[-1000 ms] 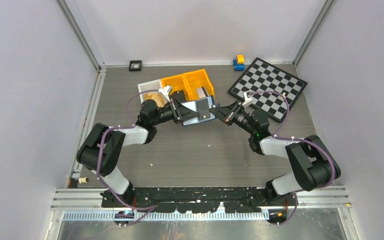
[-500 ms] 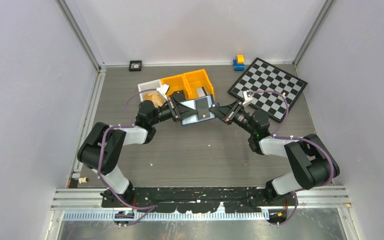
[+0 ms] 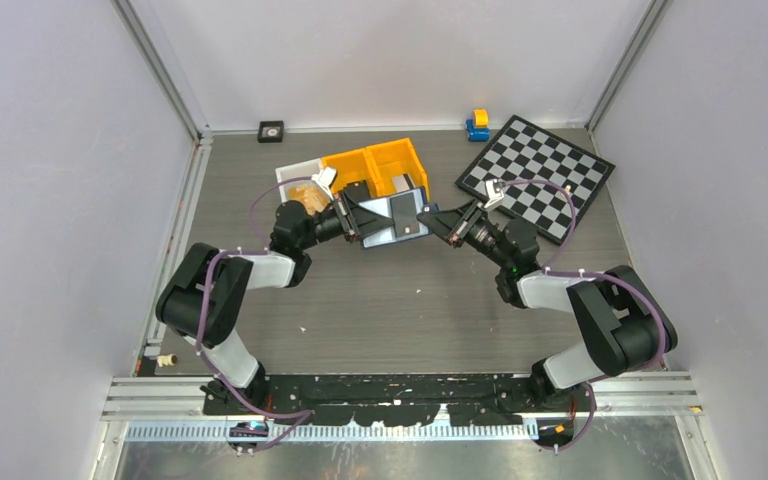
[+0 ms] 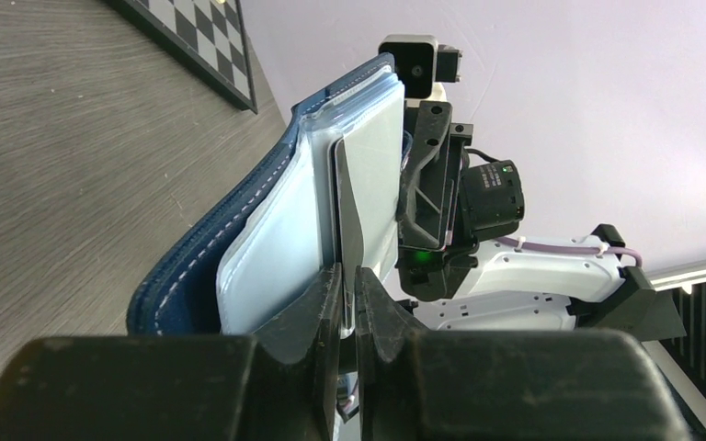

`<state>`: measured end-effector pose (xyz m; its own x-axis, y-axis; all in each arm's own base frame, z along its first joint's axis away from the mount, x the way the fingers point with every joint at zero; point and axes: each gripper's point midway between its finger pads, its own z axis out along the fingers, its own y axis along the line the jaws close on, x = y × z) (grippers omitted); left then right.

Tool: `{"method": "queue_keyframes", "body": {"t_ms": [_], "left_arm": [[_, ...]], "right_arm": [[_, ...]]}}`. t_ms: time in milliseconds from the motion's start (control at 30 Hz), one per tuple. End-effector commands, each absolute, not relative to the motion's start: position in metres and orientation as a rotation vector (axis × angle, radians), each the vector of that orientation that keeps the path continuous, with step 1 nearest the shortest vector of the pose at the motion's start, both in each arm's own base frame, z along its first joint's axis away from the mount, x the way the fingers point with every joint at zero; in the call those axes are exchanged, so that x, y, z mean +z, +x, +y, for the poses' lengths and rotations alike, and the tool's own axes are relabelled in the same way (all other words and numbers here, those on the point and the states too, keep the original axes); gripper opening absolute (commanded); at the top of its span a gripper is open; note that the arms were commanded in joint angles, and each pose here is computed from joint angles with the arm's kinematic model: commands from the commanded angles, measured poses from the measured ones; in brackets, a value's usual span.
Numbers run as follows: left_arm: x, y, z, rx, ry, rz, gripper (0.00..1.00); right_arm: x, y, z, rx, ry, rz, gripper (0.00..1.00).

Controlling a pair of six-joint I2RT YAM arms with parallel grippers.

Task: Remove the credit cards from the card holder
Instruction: Remove the credit card from the card holder.

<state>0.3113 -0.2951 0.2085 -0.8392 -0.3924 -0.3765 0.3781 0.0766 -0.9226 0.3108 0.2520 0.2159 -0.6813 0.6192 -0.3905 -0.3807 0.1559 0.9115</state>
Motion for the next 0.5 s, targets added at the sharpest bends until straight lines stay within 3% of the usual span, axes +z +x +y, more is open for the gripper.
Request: {"method": "queue_keyframes", "body": {"t_ms": [0,467], "left_arm": [[0.21,0.311,-0.297,-1.79,0.025,1.806,0.12],[0.177,0.317,-0.29,-1.574,-0.023,2.022,0.25]], "right_arm": [[0.244,0.297,0.267,1.722,0.095,1.593,0.0],[0.243,0.29,0.279,1.684,0.029,1.632,0.0]]}}
